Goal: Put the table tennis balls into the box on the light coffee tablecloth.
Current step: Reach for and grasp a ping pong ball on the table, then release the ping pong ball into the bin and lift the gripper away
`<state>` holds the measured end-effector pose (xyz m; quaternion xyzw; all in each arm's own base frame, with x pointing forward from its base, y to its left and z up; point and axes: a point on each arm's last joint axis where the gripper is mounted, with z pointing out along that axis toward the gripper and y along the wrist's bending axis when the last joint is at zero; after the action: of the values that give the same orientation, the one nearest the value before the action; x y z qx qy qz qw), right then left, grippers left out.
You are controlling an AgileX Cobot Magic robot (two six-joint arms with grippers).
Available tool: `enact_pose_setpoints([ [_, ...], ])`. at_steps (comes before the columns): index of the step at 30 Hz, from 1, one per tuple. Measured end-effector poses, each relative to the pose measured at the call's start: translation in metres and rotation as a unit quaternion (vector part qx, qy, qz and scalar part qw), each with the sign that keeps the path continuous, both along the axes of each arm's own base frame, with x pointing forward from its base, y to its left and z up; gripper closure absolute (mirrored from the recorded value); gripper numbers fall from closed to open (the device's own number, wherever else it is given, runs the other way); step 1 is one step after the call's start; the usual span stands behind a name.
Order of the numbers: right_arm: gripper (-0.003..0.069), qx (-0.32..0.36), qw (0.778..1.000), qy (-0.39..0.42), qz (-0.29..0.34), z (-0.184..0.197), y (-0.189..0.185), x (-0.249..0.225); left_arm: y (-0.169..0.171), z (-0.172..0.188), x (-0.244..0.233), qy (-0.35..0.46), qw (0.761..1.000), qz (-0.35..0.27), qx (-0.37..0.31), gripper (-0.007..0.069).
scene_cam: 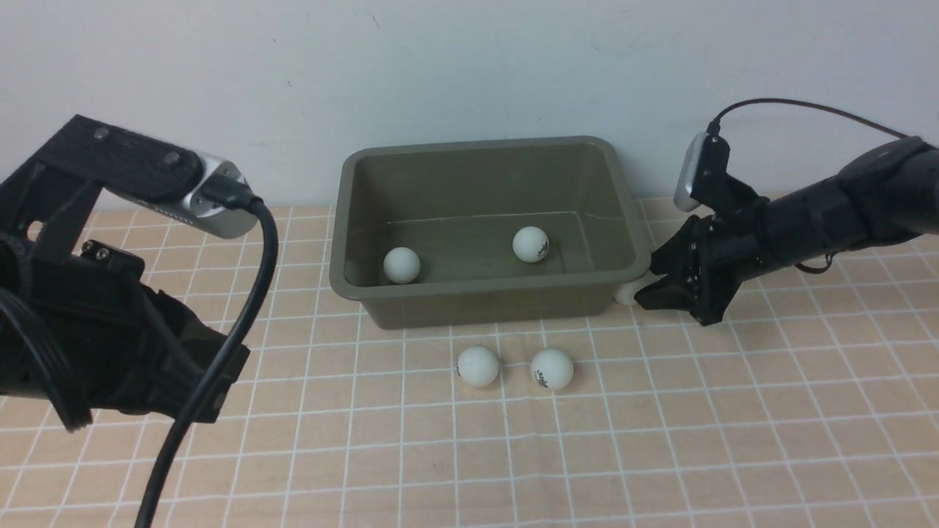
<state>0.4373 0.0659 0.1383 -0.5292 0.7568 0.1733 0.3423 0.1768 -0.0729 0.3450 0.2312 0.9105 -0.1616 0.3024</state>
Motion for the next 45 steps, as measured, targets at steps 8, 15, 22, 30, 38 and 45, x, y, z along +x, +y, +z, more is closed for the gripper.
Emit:
enact_pose_setpoints([
  [8,0.0284,-0.039,0.998,-0.047,-0.009,-0.001,0.022,0.007,0.000,0.000,0.000,0.002,1.000,-0.002,0.001,0.0669],
  [15,0.0311,-0.024,0.998,-0.040,-0.040,-0.012,0.026,0.013,0.000,-0.001,-0.001,0.006,1.000,-0.004,0.002,0.0669],
  [22,0.0312,-0.031,0.992,-0.054,-0.109,-0.004,0.013,0.021,0.000,-0.001,-0.001,0.007,1.000,-0.004,0.003,0.0669],
  [30,0.0312,-0.025,0.976,-0.120,-0.179,0.062,-0.048,0.020,0.000,-0.001,-0.002,0.012,1.000,-0.006,0.004,0.0669],
  [38,0.0312,0.091,0.991,-0.080,-0.056,0.095,0.001,-0.005,0.000,-0.001,-0.002,0.008,1.000,-0.005,0.003,0.0669],
  [45,0.0312,0.087,0.992,-0.088,-0.007,0.095,0.065,-0.015,0.000,0.000,0.000,0.001,1.000,-0.002,0.001,0.0669],
])
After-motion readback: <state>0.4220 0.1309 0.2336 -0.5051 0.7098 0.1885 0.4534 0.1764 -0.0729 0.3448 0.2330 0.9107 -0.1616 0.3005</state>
